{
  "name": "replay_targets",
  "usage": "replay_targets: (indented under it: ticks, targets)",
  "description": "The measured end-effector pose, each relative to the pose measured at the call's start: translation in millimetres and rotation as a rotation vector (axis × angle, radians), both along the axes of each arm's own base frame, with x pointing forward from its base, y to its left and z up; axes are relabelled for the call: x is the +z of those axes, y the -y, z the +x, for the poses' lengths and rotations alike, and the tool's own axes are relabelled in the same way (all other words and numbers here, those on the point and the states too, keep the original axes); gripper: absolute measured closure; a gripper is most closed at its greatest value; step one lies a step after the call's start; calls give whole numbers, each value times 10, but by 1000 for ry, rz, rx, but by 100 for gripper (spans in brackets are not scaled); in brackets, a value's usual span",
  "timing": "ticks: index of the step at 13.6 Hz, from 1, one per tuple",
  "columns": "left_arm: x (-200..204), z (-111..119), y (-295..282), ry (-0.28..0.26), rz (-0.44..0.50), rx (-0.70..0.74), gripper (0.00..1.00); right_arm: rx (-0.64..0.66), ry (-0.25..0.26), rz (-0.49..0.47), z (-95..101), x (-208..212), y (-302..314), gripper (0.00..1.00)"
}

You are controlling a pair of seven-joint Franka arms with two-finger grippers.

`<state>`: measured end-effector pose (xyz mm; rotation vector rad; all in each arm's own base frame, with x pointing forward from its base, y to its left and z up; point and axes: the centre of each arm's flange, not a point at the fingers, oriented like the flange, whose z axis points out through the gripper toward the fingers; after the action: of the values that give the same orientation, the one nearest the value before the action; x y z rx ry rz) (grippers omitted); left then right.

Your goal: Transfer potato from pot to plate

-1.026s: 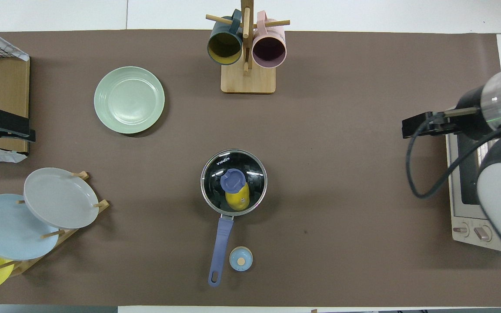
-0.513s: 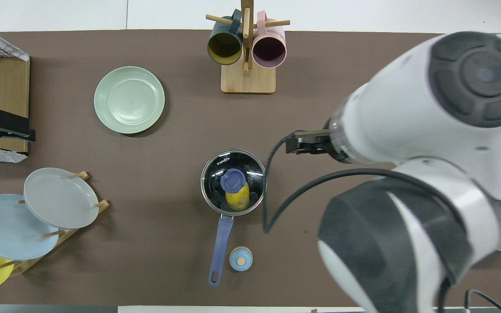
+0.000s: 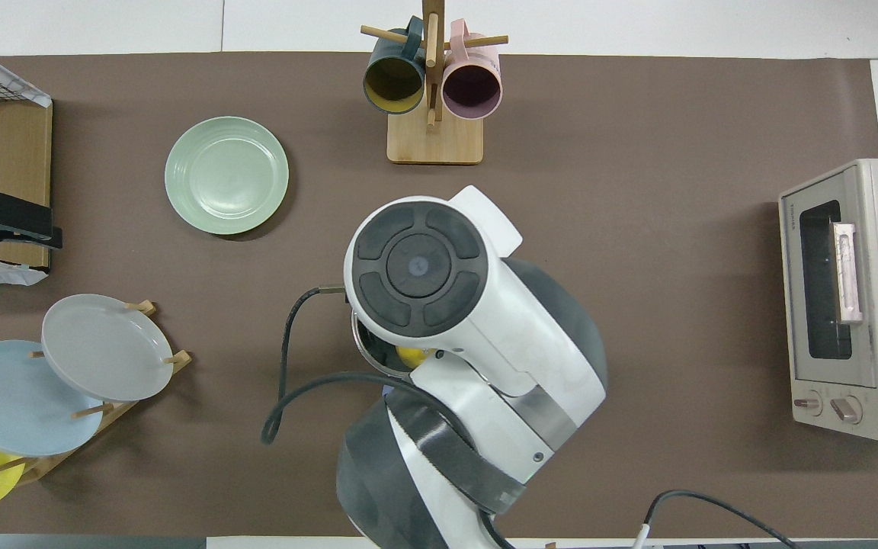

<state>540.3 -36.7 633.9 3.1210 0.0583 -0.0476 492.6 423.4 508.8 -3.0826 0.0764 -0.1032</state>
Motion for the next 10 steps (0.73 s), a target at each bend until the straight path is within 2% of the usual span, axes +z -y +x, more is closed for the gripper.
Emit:
replay_targets:
  ticks: [3, 5, 10]
  targets:
    - [0, 0, -1, 0, 0, 0, 0, 28, 27, 11, -226, -439, -23, 0]
    - [0, 0, -2, 0, 0, 0, 0, 66, 36, -25, -395, -578, -66, 0]
    - [0, 0, -3, 0, 0, 1, 0, 113, 67, -63, -510, -952, -28, 0]
